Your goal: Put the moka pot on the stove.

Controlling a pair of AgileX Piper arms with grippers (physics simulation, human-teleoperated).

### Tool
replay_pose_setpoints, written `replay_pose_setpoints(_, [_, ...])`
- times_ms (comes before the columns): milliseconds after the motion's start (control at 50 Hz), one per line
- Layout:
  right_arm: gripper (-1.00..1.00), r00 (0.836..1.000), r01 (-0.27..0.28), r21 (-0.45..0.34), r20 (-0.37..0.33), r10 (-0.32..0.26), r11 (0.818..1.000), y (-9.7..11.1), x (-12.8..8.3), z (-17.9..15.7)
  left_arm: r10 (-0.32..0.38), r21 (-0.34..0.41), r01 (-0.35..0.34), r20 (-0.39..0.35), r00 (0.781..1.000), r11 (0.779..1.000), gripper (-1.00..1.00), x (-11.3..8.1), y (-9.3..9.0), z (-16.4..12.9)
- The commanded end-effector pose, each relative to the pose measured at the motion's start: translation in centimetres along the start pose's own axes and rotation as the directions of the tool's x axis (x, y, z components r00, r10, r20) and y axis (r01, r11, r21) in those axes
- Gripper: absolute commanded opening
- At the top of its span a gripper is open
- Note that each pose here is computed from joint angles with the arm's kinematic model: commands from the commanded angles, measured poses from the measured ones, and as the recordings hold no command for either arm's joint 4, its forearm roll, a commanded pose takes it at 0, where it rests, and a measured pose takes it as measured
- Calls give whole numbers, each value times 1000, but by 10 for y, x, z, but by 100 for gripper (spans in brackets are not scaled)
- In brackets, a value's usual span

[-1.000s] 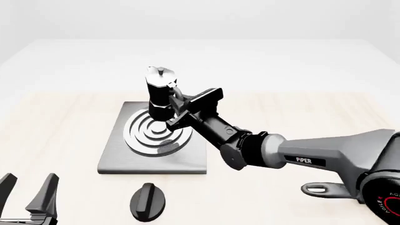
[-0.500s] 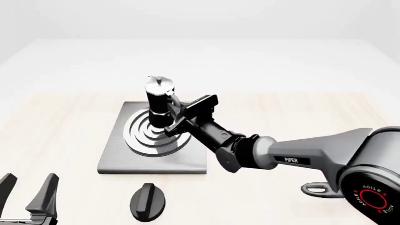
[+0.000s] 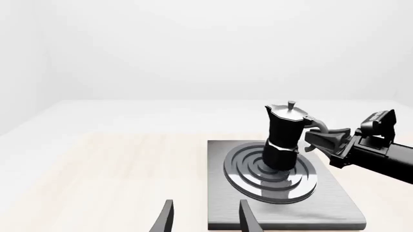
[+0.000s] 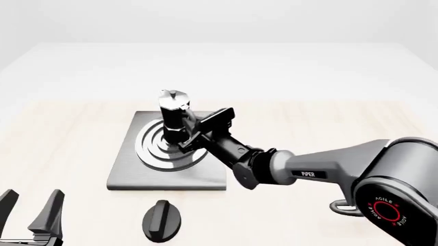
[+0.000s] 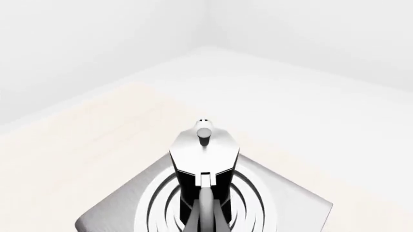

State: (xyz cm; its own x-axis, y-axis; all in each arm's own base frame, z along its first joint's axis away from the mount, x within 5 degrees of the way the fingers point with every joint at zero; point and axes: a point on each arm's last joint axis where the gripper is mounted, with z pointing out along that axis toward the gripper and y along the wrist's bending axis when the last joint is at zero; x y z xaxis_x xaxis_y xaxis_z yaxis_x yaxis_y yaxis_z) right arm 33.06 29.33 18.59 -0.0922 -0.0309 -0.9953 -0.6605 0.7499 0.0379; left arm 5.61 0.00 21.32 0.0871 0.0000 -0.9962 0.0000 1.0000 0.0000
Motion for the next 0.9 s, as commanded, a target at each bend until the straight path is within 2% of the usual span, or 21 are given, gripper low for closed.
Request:
replay_pose_setpoints(20, [-100, 1000, -7, -4, 10, 8, 1000, 2, -2, 4, 0, 0, 0, 0, 1000, 1000, 100, 0, 0, 0])
replay_pose_setpoints(560, [-100, 1000, -10, -4, -12, 10, 1000, 2, 7, 8, 0, 0, 0, 0, 1000, 1000, 100, 0, 0, 0])
replay_pose_setpoints(880, [-100, 1000, -10, 12, -28, 10, 1000, -5, 12, 14, 0, 0, 0, 0, 1000, 1000, 100, 0, 0, 0])
replay_pose_setpoints(900, [100, 1000, -9, 14, -29, 9, 1000, -6, 12, 15, 0, 0, 0, 0, 1000, 1000, 100, 0, 0, 0])
